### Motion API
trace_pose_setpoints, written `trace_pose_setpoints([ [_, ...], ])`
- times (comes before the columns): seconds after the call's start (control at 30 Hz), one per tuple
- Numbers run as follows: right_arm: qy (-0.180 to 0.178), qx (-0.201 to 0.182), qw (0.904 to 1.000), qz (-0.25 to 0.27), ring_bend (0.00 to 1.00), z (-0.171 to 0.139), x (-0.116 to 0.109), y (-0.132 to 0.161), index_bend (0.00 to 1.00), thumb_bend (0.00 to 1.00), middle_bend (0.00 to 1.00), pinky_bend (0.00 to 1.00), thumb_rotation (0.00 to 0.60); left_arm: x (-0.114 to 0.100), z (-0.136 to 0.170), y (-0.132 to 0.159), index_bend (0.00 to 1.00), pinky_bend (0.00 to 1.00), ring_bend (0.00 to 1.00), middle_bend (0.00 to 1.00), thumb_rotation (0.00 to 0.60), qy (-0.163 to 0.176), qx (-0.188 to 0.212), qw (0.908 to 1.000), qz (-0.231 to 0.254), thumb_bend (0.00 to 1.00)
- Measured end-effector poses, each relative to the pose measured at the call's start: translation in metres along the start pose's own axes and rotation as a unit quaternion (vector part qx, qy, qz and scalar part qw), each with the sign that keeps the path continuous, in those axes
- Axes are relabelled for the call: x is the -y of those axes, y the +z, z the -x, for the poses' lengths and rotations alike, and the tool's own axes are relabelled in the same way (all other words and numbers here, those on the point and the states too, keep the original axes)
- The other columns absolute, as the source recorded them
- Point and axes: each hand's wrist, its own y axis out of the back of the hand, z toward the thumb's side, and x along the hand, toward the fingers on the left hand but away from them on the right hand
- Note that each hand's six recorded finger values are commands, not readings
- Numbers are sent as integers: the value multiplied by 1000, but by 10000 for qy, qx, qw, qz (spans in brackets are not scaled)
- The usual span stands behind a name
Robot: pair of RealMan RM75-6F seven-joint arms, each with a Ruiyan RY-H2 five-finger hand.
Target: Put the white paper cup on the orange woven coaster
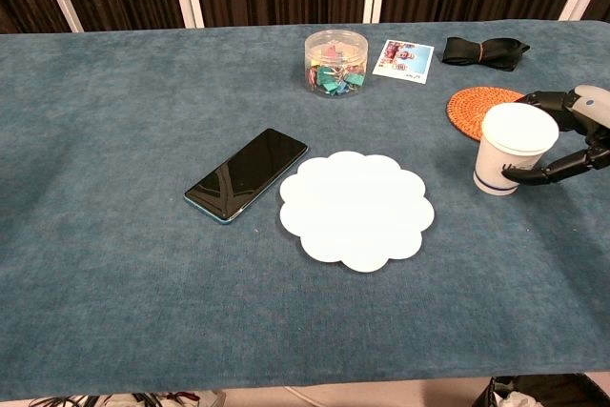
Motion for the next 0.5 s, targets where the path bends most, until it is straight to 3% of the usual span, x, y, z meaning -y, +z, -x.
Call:
trace_pose_setpoints([
  [0.23, -100, -86, 9999, 34, 363, 3, -5, 8, 379, 239, 365, 200, 600, 0, 0, 0, 0, 0, 0, 2, 600, 6, 1, 10000, 5, 279],
  [0.5, -274, -236, 9993, -108, 363, 18, -26, 26, 382, 238, 357, 200, 600, 0, 0, 0, 0, 0, 0, 3, 600, 3, 8, 10000, 7, 279],
])
